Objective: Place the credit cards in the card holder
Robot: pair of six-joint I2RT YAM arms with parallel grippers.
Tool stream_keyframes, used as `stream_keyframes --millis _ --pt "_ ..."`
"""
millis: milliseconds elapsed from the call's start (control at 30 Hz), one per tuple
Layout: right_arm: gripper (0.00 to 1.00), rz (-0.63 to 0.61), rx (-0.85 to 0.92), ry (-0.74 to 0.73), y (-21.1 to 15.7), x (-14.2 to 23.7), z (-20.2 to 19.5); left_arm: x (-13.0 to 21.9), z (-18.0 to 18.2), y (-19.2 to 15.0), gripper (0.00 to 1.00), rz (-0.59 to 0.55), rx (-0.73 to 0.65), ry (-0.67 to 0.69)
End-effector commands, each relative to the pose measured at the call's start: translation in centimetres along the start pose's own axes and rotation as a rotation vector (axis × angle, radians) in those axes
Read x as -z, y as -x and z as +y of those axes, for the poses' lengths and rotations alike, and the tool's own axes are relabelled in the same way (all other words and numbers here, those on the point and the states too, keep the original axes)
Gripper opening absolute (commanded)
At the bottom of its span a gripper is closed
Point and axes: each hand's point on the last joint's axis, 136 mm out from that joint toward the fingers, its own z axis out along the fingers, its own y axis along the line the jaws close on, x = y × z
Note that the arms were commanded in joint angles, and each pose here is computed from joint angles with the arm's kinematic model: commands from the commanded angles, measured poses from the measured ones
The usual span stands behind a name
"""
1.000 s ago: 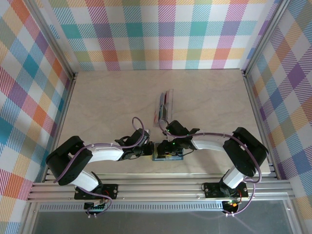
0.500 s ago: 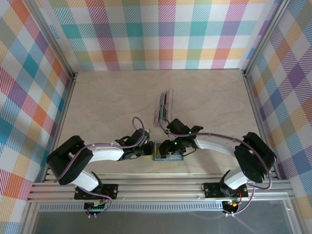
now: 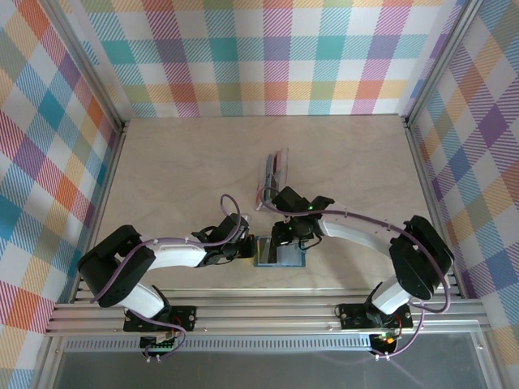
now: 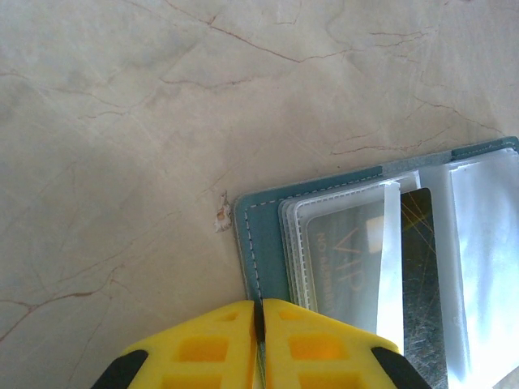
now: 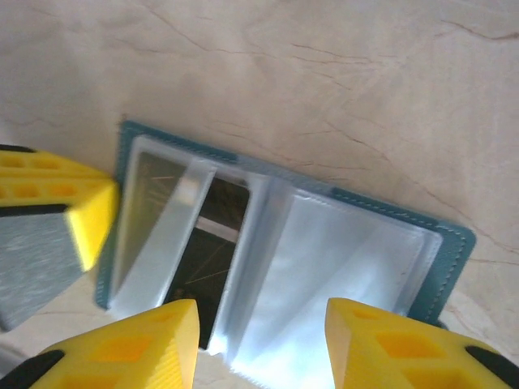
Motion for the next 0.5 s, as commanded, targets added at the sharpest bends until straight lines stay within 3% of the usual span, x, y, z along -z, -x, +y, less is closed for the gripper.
stream_keyframes --millis 0,200,467 --pt "0.46 0.026 0.007 -0.075 -0.2 -0.5 -1.5 -1.0 1.8 -2.4 0.11 0.078 -0.014 0.063" --pt "0.52 0.069 -0.012 -0.109 -1.1 -2.2 -2.5 -1.1 1.8 -2.5 0.11 0.081 -0.015 0.064" --pt "0.5 0.119 -0.031 -0.106 -2.3 -4.2 -2.7 -1.2 1.8 -2.5 0.11 0.083 -0.015 0.061"
